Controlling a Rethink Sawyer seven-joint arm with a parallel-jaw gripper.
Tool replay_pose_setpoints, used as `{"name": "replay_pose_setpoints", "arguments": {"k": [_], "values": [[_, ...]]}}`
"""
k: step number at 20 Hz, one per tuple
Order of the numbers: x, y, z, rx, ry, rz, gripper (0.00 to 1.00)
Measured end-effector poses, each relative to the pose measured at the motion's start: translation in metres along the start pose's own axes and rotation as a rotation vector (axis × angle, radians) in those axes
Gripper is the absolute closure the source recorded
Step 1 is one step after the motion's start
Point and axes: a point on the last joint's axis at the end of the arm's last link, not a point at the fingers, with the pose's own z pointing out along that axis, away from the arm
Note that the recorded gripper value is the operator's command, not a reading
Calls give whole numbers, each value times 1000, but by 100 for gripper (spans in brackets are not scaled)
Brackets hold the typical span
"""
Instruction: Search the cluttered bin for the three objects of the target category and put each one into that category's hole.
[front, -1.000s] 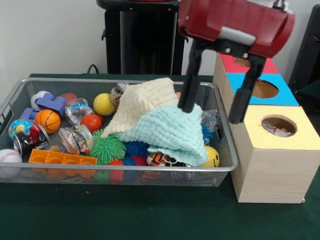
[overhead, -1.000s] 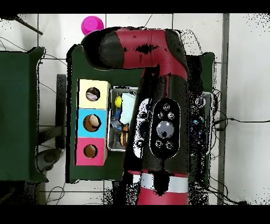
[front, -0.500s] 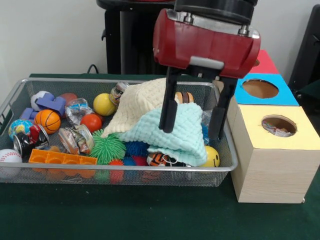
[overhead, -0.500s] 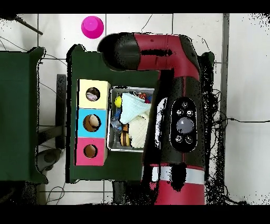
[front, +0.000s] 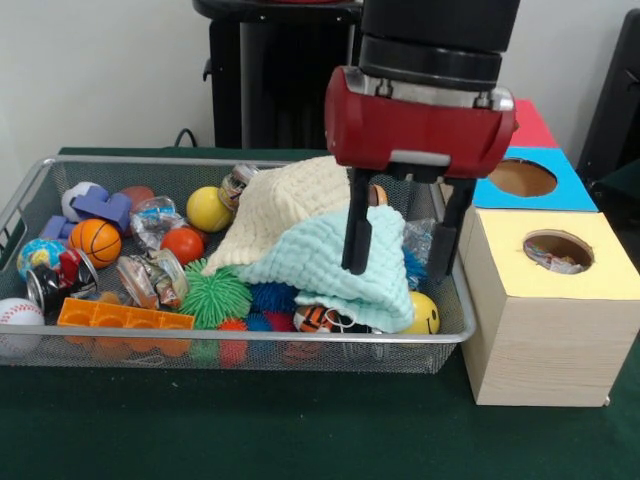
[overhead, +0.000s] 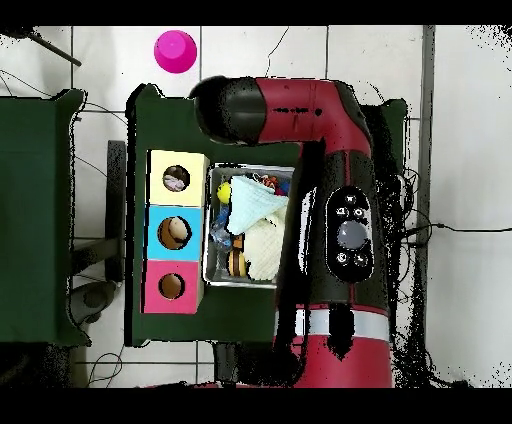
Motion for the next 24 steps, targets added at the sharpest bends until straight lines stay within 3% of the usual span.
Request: {"name": "replay_pose_setpoints", "arguments": {"k": [5, 9, 17, 21, 24], "values": [[31, 7, 13, -33, 52, 1, 0], [67, 6, 18, -52, 102, 6, 0], [126, -12, 5, -80, 168, 38, 0], [149, -19, -6, -82, 178, 48, 0], [157, -20, -7, -78, 154, 40, 0]]}}
